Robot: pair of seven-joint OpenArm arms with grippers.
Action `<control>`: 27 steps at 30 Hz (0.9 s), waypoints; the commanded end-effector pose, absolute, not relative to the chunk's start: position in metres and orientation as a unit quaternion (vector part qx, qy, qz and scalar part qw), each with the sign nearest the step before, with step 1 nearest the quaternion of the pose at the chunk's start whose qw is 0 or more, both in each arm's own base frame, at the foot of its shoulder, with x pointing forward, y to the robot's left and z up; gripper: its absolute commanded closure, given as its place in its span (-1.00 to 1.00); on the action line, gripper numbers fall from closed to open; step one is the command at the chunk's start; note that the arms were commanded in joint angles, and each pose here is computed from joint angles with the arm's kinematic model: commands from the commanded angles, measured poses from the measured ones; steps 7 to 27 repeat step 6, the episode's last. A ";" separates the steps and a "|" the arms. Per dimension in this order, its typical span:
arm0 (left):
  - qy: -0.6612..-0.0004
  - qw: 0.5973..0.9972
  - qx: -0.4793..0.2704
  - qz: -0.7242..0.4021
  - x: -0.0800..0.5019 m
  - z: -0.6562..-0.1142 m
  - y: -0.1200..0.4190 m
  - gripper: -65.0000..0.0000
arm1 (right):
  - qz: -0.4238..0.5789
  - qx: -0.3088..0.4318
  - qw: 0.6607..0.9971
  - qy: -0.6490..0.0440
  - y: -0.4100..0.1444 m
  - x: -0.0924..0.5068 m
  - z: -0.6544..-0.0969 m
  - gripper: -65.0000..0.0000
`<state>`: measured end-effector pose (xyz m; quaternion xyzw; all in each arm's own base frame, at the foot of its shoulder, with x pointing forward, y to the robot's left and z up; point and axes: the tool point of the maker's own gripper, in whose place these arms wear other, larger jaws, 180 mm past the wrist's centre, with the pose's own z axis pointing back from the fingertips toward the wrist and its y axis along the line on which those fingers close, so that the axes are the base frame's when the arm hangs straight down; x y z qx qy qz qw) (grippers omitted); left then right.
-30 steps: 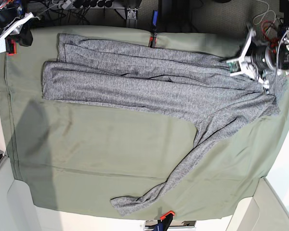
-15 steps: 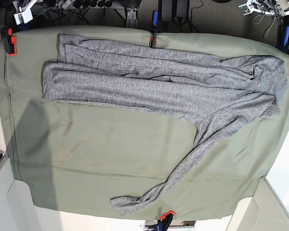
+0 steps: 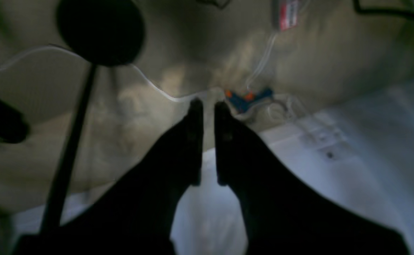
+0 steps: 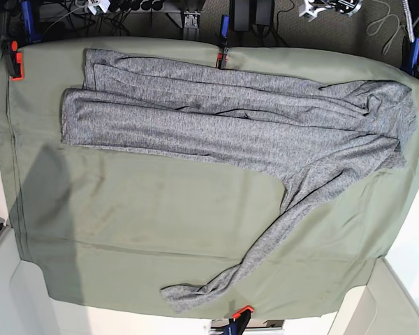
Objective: Fold the T-shirt properly
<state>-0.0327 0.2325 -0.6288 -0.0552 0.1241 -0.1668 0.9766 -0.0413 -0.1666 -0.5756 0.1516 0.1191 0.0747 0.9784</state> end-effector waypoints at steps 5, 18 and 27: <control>0.104 0.981 -0.030 -0.161 0.001 -0.633 0.234 0.82 | 0.077 0.147 0.979 0.115 -0.173 -0.025 -0.578 1.00; 0.100 0.981 -0.031 -0.162 0.006 -0.633 0.232 0.82 | 0.076 0.147 0.980 0.109 -0.173 -0.022 -0.578 1.00; 0.100 0.981 -0.031 -0.162 0.006 -0.633 0.232 0.82 | 0.076 0.147 0.980 0.109 -0.173 -0.022 -0.578 1.00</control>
